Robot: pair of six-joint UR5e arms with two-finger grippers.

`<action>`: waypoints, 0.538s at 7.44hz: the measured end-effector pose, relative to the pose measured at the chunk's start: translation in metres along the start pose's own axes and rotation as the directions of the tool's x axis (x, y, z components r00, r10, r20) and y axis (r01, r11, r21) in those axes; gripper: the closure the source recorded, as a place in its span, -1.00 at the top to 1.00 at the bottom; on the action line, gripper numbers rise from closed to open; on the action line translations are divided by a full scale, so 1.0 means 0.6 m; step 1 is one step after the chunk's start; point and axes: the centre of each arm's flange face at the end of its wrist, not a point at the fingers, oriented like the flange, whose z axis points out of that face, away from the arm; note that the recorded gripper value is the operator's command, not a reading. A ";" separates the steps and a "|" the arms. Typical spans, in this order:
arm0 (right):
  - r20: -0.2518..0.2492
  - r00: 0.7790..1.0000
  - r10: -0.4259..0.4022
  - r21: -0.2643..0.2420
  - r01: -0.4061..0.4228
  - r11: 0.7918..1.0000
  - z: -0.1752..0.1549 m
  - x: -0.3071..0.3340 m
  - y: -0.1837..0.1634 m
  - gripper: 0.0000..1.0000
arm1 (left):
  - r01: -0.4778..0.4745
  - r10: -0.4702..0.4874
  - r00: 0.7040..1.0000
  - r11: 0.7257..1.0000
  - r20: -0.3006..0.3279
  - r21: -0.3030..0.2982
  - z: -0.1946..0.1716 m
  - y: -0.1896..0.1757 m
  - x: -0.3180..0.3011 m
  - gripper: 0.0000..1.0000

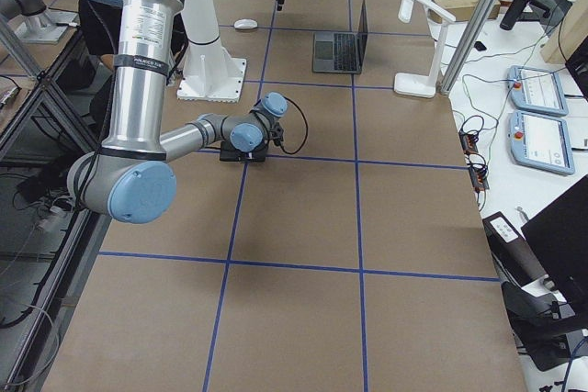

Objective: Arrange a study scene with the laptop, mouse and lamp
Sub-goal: 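Pinch the mouse pad edge with the right gripper and lift it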

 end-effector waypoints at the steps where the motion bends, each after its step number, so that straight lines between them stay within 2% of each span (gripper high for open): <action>1: 0.000 1.000 -0.002 0.002 0.002 1.000 -0.001 -0.001 0.000 -0.77 | 0.001 -0.001 1.000 1.000 0.001 -0.001 -0.002 0.002 -0.003 0.89; 4: -0.011 1.000 -0.008 0.028 0.009 1.000 -0.011 -0.004 -0.002 -0.80 | 0.002 -0.002 1.000 1.000 0.002 -0.001 -0.010 0.008 -0.010 0.89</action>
